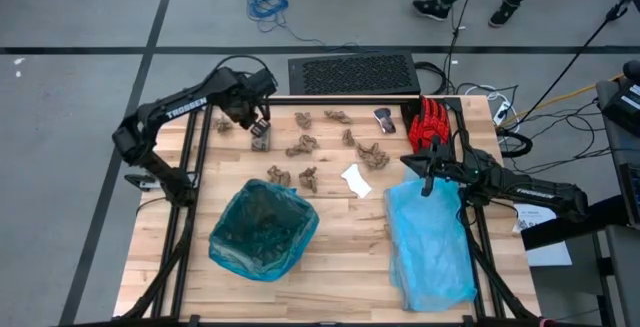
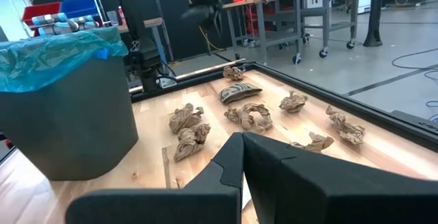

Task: Place trash/remove bag and relplace
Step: Put the brown napkin into the trash bin

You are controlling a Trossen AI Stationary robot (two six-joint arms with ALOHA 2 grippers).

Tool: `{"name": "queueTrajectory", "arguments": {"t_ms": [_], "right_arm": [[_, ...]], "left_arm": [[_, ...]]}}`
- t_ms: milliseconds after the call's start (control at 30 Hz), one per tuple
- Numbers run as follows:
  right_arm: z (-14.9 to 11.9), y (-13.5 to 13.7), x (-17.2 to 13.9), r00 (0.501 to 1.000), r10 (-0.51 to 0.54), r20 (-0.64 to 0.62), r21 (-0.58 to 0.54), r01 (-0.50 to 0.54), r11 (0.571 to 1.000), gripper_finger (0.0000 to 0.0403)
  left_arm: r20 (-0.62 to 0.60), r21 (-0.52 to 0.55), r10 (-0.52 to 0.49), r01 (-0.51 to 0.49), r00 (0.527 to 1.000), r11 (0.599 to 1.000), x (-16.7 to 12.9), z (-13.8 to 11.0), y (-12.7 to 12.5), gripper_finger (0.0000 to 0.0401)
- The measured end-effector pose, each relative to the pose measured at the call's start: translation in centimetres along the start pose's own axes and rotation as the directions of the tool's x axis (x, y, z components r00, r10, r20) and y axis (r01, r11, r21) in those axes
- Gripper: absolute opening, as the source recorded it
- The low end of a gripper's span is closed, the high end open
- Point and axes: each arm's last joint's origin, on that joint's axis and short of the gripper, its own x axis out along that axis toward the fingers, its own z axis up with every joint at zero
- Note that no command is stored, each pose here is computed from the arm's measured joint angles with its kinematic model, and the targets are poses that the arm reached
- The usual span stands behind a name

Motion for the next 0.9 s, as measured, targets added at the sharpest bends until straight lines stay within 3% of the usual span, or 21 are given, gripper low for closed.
{"name": "queueTrajectory", "arguments": {"t_ms": [300,500,733,900], "right_arm": [[0.0,0.0,0.0,1.0,0.01,-0.004,0.0,-0.01,1.0,0.0001],[-0.1,0.0,0.1,1.0,0.009,-0.015,0.0,-0.009,1.0,0.0028],[-0.3,0.0,0.2,0.999,0.004,-0.039,0.019,-0.003,1.0,0.0071],[-0.4,0.0,0.3,0.999,0.002,-0.048,0.024,-0.001,1.0,0.0088]], "left_arm": [[-0.096,-0.04,0.018,-0.021,0.995,0.999,5.4,-1.1,1.5,0.012],[-0.087,-0.112,0.001,-0.011,0.996,0.994,8.6,-1.6,2.6,0.0121],[-0.075,-0.187,0.098,-0.11,0.992,0.976,10.3,-1.9,4.7,0.0121],[-0.009,-0.254,0.107,-0.106,0.994,0.961,10.7,-1.1,6.3,0.0121]]}}
